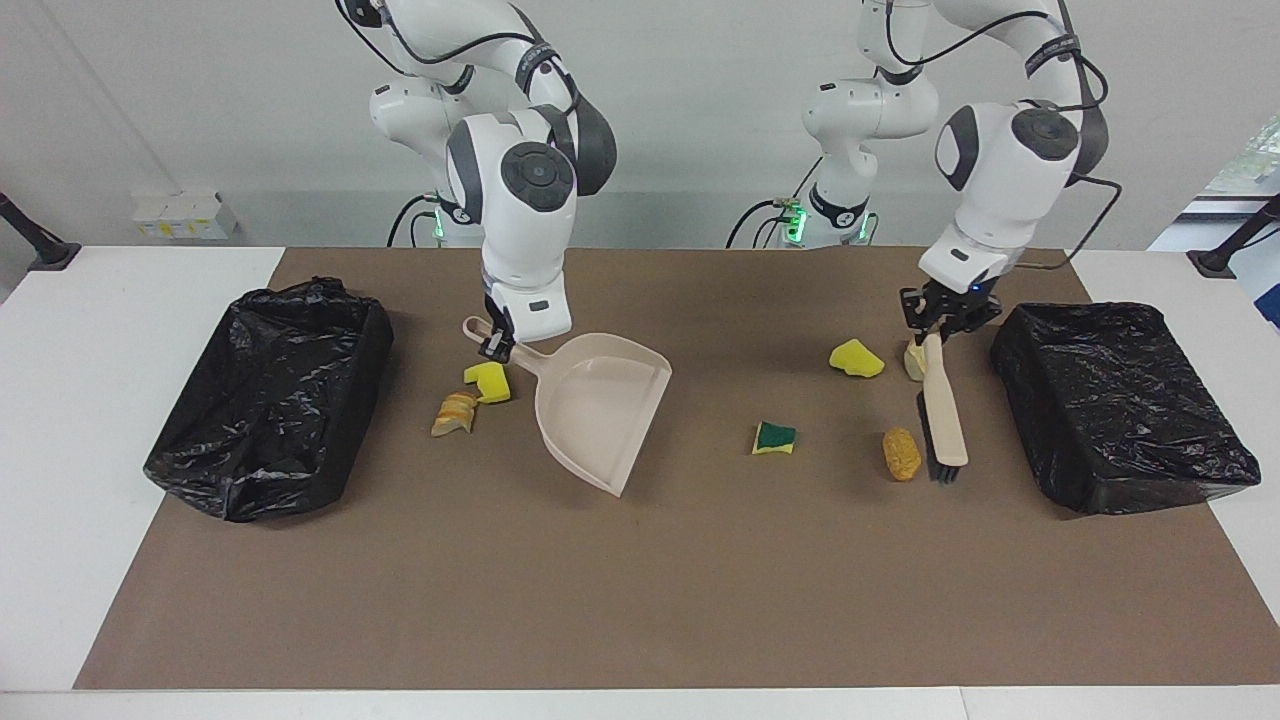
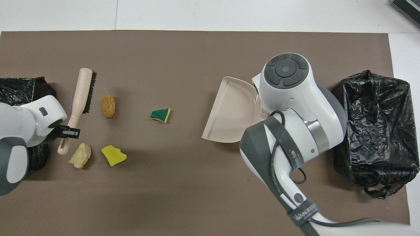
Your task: Sweep and dump trash in bin
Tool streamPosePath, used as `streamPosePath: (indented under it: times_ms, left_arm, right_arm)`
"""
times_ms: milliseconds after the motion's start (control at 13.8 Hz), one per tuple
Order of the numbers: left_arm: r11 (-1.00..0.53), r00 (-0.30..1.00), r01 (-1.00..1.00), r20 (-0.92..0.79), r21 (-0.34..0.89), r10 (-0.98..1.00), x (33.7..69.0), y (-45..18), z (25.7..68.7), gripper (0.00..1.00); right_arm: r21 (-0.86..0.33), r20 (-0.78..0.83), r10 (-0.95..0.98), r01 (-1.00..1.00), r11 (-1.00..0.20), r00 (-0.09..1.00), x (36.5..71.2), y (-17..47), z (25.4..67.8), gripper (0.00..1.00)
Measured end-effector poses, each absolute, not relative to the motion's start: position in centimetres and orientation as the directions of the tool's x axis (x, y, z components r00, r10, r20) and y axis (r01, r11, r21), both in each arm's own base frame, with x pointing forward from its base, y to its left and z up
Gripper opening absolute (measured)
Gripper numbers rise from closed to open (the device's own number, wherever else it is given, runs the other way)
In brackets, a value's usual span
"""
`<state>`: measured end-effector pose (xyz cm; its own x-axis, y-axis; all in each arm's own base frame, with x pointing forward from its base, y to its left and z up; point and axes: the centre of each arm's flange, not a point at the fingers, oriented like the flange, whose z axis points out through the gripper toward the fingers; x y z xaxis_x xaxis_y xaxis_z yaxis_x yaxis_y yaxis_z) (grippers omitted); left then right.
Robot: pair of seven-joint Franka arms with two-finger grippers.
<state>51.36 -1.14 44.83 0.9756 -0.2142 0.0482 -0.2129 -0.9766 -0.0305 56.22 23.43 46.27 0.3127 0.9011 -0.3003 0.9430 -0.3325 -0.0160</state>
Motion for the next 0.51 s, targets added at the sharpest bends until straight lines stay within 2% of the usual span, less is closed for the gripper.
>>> streamPosePath:
  times_ms: [217,507]
  left_arm:
    - [-0.978,0.978,-0.206,0.027,-0.02,-0.206,53.3,2.6,41.7,0.27]
    - [-0.975,0.973,-0.224,-0.045,0.008,-0.224,53.7,1.6,36.6,0.27]
  right_arm:
    - [-0.031,-0.337,0.912,0.965,-0.261,0.236,54.8,26.7,44.2,0.31]
    - [-0.03,-0.383,0.914,0.987,-0.155,0.132,53.5,31.6,40.4,0.31]
